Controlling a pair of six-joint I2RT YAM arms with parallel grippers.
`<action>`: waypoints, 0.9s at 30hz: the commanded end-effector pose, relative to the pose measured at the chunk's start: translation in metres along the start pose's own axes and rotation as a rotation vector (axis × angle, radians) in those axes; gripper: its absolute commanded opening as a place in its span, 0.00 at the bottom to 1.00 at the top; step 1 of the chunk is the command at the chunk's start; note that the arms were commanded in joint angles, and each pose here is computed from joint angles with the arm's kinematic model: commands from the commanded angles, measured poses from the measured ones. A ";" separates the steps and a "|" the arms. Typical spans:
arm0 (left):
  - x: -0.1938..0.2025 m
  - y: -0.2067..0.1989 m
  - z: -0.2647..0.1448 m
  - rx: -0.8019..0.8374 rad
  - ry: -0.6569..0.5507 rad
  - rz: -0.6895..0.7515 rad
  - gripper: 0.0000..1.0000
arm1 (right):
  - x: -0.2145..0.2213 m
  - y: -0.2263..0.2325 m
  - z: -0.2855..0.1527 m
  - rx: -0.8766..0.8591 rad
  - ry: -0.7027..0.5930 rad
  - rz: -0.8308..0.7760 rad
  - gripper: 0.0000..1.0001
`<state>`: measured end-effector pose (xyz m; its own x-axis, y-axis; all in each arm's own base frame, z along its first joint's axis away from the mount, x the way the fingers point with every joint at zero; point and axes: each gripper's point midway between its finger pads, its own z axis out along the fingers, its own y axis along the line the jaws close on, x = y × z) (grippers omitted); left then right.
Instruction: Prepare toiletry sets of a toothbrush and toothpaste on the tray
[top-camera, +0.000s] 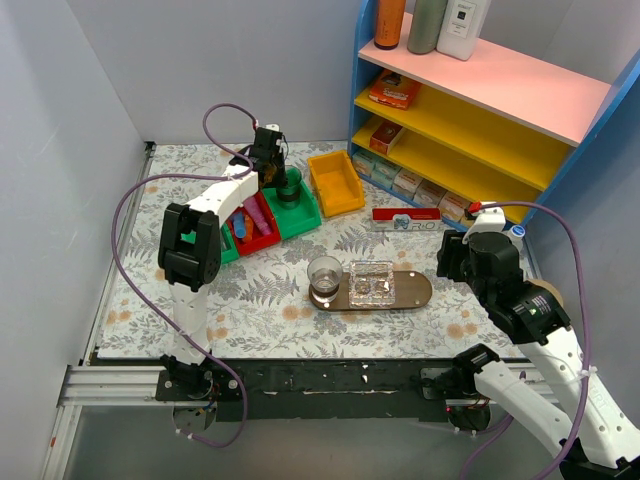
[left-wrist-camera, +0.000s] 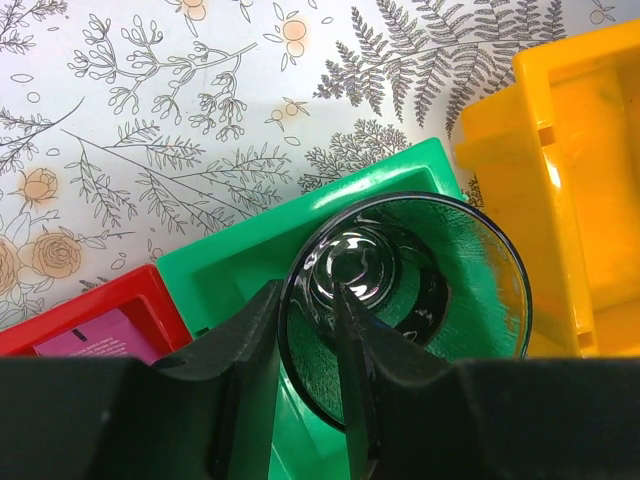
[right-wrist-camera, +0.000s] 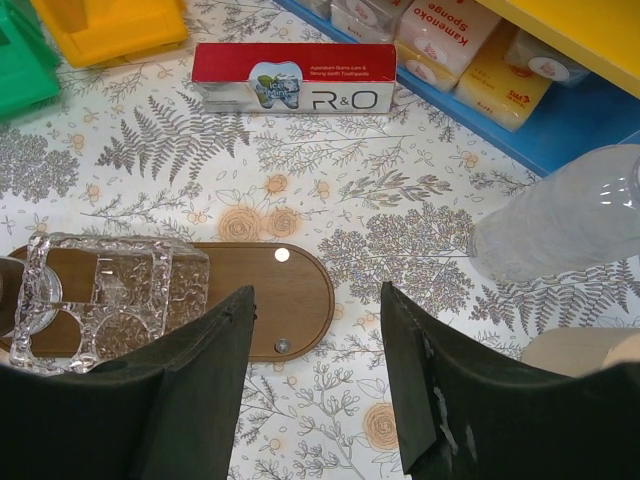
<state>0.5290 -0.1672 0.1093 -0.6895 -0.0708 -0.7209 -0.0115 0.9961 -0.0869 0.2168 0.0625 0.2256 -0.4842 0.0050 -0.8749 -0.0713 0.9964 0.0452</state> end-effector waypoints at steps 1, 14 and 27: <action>-0.018 -0.005 -0.014 0.011 -0.038 -0.013 0.24 | -0.004 0.002 0.001 -0.007 -0.025 0.026 0.61; -0.030 -0.008 -0.027 0.028 -0.069 -0.031 0.00 | -0.004 0.002 0.001 -0.004 -0.023 0.031 0.61; -0.051 -0.018 -0.047 0.079 -0.130 -0.060 0.00 | -0.007 -0.002 -0.002 0.013 -0.038 0.043 0.61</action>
<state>0.5292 -0.1709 0.1158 -0.6831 -0.1024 -0.7231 -0.0240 0.9927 -0.1179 0.2161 0.0641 0.2263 -0.4840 0.0278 -0.8746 -0.0656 0.9955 0.0680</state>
